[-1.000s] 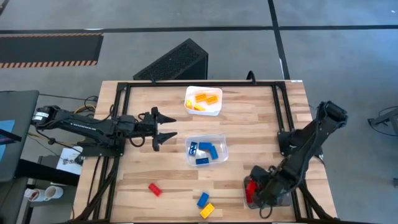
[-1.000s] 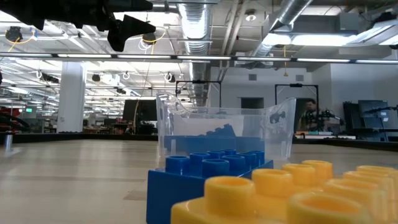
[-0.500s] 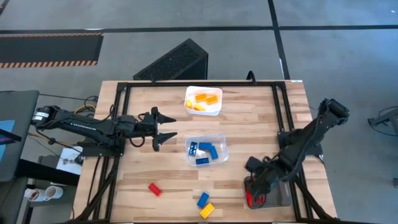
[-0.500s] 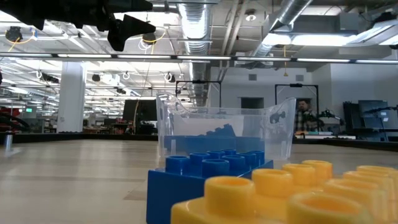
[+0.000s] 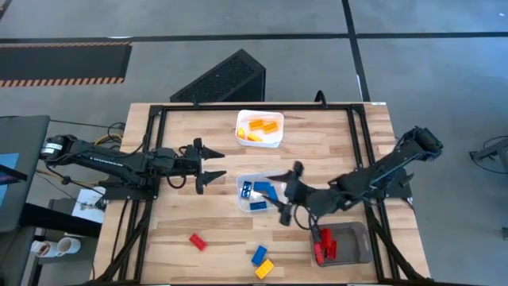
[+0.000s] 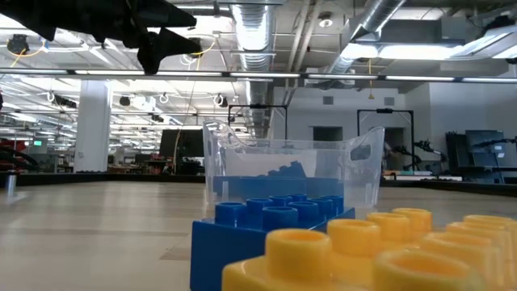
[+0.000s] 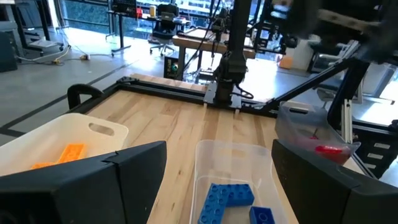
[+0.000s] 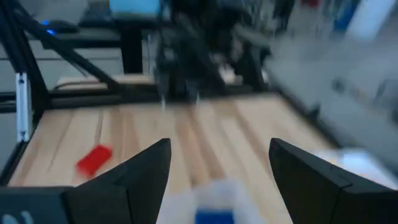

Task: Sort & place blocks by color
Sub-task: Put the yellow game piece into the white bin

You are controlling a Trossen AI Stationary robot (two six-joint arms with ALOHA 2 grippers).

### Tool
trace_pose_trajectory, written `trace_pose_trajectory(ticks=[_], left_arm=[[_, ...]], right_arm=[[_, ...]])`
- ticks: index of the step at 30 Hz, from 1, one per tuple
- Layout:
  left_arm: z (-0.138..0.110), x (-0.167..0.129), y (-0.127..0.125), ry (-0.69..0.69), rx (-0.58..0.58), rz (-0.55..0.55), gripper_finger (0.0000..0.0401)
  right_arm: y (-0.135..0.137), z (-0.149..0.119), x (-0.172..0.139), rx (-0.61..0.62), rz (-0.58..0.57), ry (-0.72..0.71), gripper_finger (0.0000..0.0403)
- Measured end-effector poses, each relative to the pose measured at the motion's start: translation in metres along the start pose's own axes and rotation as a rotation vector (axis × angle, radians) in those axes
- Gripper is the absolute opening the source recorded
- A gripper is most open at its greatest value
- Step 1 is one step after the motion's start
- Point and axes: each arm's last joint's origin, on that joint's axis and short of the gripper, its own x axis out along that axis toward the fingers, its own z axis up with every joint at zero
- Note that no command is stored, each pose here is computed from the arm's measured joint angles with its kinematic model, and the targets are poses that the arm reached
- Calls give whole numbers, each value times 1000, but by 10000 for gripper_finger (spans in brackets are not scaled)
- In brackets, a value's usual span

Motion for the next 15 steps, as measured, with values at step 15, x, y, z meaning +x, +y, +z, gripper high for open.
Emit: trace_pose_trajectory(ticks=[15], left_arm=[[-5,-1,-4,51,-71,-38,279]], right_arm=[[1,-25,64,-35,187,-14,290]])
